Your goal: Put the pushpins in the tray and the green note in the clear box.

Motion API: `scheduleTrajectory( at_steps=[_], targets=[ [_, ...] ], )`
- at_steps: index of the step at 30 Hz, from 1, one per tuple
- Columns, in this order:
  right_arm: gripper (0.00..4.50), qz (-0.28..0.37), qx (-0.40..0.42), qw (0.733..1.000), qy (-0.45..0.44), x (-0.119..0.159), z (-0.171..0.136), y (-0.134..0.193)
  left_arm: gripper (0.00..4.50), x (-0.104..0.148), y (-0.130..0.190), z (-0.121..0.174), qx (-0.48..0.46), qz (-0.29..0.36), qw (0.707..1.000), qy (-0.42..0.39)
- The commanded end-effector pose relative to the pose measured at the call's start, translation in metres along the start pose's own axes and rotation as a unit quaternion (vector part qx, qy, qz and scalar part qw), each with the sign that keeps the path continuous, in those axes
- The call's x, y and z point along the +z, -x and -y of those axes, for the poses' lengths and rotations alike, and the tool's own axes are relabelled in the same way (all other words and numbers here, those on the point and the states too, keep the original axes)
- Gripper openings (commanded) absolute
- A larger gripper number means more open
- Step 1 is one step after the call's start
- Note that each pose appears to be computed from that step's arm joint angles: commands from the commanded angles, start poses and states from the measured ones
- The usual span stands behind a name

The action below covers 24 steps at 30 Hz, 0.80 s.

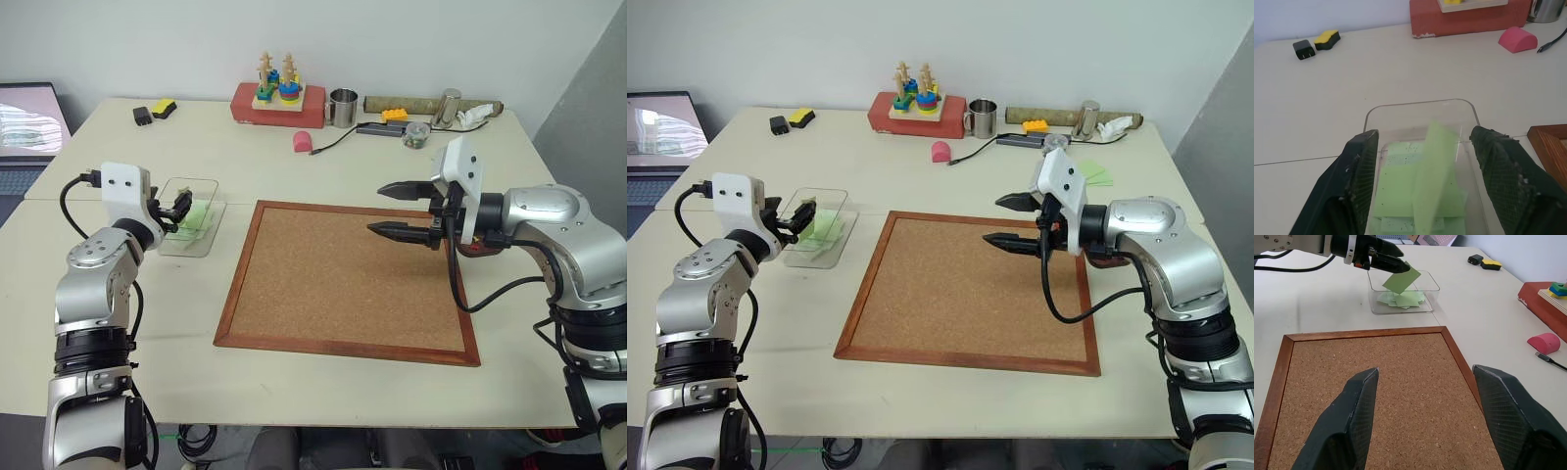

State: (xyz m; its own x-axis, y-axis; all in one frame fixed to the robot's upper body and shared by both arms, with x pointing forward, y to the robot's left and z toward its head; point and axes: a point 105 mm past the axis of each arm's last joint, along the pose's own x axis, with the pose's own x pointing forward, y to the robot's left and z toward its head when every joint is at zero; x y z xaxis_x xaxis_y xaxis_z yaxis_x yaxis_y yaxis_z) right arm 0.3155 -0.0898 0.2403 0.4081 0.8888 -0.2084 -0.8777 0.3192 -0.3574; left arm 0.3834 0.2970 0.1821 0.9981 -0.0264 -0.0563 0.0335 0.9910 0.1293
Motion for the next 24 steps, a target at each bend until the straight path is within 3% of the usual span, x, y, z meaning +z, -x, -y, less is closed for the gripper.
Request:
scheduleTrajectory(
  at_steps=[1, 3, 7, 11, 17, 24],
  targets=[
    [3.18, 0.008, -0.009, 1.0, 0.015, 0.006, 0.002, 0.003, 4.18, 0.024, 0.005, -0.001, -0.019, 0.038, 0.999, -0.008],
    [3.18, 0.006, -0.008, 1.0, 0.017, 0.006, 0.001, 0.004, 4.44, 0.027, 0.008, 0.005, -0.048, 0.04, 0.998, -0.026],
    [3.18, -0.004, -0.005, 1.0, 0.027, 0.003, 0.001, 0.014, 4.47, 0.029, 0.022, 0.012, -0.112, 0.021, 0.989, -0.095],
    [3.18, -0.057, 0.006, 0.997, 0.049, -0.012, 0.0, 0.048, 4.47, 0.025, 0.063, 0.022, -0.237, -0.038, 0.939, -0.246],
    [3.18, -0.171, 0.03, 0.984, 0.042, -0.038, -0.007, 0.1, 4.47, 0.029, 0.089, 0.013, -0.307, -0.083, 0.906, -0.278],
    [3.18, -0.208, 0.002, 0.977, 0.041, -0.041, -0.002, 0.129, 4.47, 0.026, 0.093, 0.009, -0.332, -0.088, 0.9, -0.27]
  ],
)
